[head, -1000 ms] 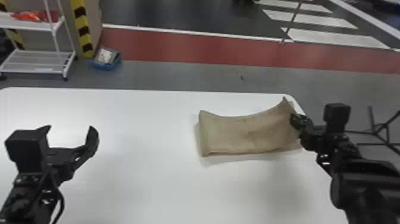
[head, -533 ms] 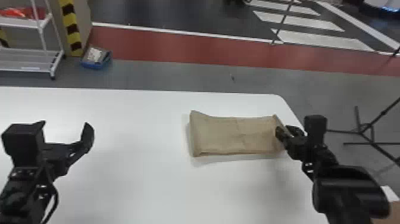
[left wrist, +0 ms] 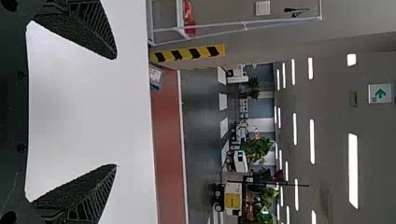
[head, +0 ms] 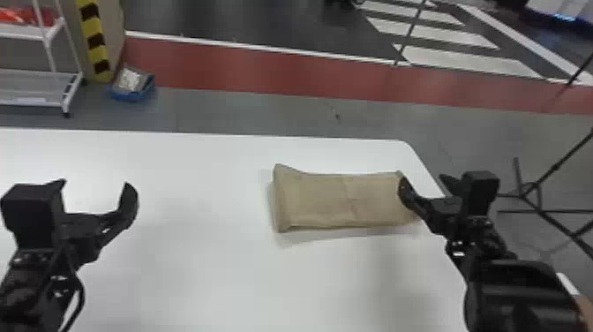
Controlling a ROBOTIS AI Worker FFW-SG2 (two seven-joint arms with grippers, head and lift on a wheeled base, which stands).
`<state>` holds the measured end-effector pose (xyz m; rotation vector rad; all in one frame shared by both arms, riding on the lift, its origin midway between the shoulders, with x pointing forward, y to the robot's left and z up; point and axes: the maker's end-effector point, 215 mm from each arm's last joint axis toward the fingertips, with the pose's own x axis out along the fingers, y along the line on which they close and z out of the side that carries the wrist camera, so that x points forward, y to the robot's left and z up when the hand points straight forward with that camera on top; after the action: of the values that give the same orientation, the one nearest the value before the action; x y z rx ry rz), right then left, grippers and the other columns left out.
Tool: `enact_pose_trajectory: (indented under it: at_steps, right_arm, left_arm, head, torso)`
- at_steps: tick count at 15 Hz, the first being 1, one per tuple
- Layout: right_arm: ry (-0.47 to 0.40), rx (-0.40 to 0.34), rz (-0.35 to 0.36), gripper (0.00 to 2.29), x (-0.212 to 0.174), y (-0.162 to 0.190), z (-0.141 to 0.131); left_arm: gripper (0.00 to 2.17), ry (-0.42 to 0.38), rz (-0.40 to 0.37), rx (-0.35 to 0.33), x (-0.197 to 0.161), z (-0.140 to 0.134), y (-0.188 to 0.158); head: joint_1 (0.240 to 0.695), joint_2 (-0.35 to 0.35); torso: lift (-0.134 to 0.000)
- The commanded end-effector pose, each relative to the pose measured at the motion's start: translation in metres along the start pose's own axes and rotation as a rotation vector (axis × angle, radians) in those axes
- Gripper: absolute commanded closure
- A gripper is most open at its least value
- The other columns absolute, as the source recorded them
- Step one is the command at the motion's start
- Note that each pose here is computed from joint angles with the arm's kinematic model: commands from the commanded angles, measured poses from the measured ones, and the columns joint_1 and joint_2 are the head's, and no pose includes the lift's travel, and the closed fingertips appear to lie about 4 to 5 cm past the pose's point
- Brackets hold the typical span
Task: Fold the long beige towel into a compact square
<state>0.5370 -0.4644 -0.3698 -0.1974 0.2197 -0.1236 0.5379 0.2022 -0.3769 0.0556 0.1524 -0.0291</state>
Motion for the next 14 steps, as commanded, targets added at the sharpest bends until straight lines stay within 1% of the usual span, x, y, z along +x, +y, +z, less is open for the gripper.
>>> enact_pose_trajectory:
  at_steps: [1, 2, 3, 4, 5, 6, 7, 8, 10, 12, 14]
  right_arm:
    - [0.004, 0.039, 0.073, 0.19, -0.011, 0.036, 0.0]
    - [0.002, 0.04, 0.12, 0.27, -0.016, 0.062, 0.003]
    - [0.015, 0.04, 0.185, 0.49, -0.019, 0.095, 0.0]
    - [0.034, 0.042, 0.238, 1.01, -0.02, 0.126, -0.003]
    - [0.071, 0.044, 0.281, 1.63, -0.021, 0.151, -0.012]
    - [0.094, 0.039, 0.338, 1.97, -0.02, 0.181, -0.014]
    - [0.126, 0.006, 0.363, 2.02, -0.021, 0.202, -0.025]
    - [0.14, 0.0, 0.38, 2.01, -0.023, 0.218, -0.032]
    - [0.19, 0.004, 0.392, 2.01, -0.023, 0.238, -0.049]
    - [0.237, 0.003, 0.402, 2.02, -0.023, 0.252, -0.063]
    - [0.253, 0.011, 0.424, 2.01, -0.027, 0.264, -0.068]
  left_arm:
    - [0.04, -0.004, -0.005, 0.0, 0.0, 0.001, -0.004]
    - [0.04, -0.004, -0.002, 0.0, 0.0, 0.001, -0.002]
    - [0.04, -0.001, 0.003, 0.002, 0.0, -0.001, 0.001]
    - [0.04, -0.006, 0.009, 0.002, 0.0, 0.001, 0.004]
    - [0.04, -0.004, 0.013, 0.001, -0.002, -0.001, 0.006]
    - [0.04, -0.004, 0.019, 0.001, -0.004, -0.002, 0.008]
    - [0.04, -0.004, 0.017, 0.001, -0.004, -0.002, 0.008]
    - [0.04, -0.009, 0.011, 0.001, -0.004, 0.0, 0.007]
    - [0.04, -0.007, 0.01, 0.004, -0.002, 0.0, 0.008]
    - [0.04, -0.012, 0.01, 0.007, -0.002, 0.002, 0.009]
    - [0.04, -0.013, 0.008, 0.006, 0.0, 0.003, 0.008]
  head:
    - [0.695, -0.264]
    - [0.695, -0.257]
    - [0.695, -0.245]
    - [0.695, -0.23]
    - [0.695, -0.184]
    - [0.695, -0.162]
    - [0.695, -0.135]
    - [0.695, -0.113]
    - [0.695, -0.059]
    - [0.695, -0.042]
    - [0.695, -0.026]
  torso:
    - [-0.119]
    - [-0.119]
    - [-0.119]
    - [-0.119]
    - [-0.119]
    - [-0.119]
    - [-0.119]
    - [-0.119]
    - [-0.119]
    - [-0.119]
    - [-0.119]
